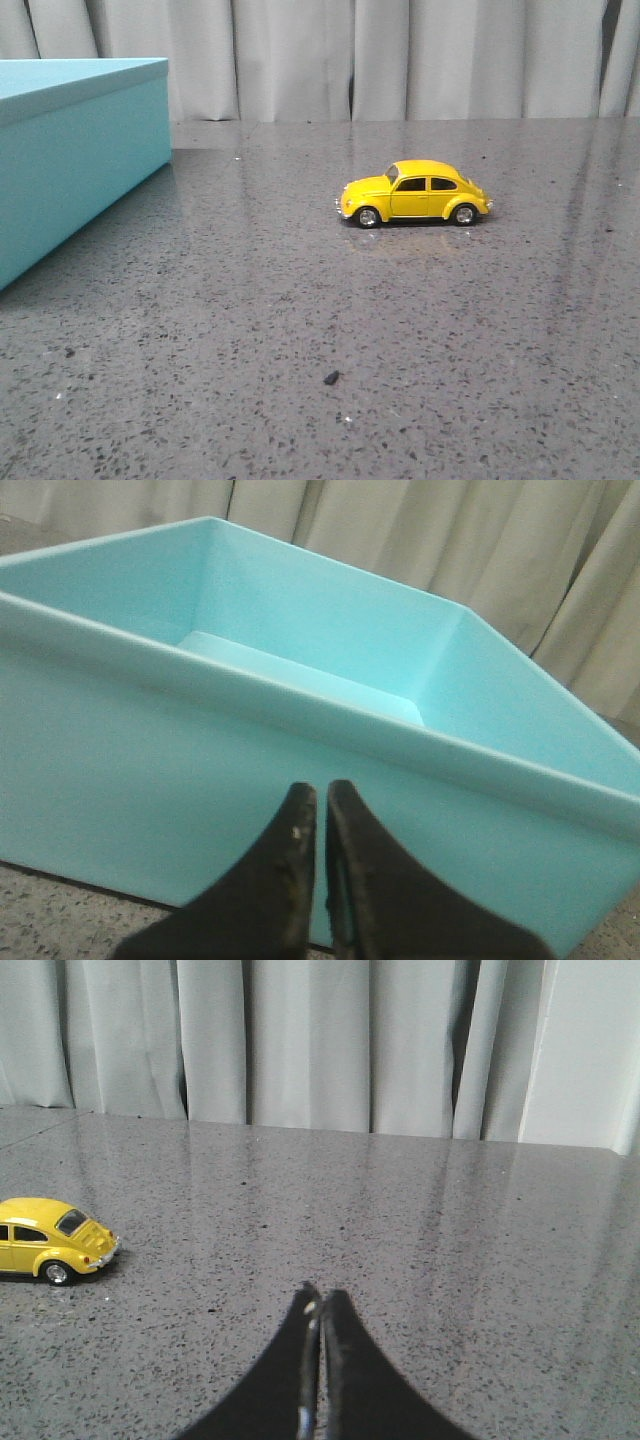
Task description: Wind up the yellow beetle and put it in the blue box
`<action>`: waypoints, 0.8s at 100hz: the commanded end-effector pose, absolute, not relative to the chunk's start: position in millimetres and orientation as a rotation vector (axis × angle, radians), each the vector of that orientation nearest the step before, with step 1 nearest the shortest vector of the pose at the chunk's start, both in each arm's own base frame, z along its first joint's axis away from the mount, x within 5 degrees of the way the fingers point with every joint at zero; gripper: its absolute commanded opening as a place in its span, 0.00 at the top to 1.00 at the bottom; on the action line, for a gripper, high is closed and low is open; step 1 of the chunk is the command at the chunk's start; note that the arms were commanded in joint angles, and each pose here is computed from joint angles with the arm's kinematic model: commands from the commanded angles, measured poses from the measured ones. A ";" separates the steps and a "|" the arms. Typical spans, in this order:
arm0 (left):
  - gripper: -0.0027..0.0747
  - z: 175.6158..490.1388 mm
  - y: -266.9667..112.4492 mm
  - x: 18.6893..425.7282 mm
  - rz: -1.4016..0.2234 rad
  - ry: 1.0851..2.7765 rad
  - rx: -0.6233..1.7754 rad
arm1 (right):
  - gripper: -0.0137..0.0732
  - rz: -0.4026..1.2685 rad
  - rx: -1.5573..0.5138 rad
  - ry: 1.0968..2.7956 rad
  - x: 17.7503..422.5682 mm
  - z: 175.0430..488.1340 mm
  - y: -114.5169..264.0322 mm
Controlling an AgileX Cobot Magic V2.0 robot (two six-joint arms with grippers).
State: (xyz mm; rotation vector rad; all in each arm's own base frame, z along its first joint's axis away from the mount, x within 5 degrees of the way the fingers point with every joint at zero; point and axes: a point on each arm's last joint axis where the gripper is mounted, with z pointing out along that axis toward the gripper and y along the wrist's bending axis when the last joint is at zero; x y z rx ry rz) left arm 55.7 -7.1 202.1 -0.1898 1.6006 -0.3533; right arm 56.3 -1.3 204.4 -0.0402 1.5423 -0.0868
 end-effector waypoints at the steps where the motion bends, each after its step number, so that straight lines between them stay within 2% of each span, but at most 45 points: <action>1: 0.99 200.4 -5.3 54.8 -0.362 1.516 -0.210 | 0.90 -0.102 -0.023 1.464 54.7 206.9 -2.7; 80: 0.99 200.1 -5.4 54.8 -0.370 1.519 -0.217 | 0.90 -0.073 0.005 1.464 54.7 206.8 -2.7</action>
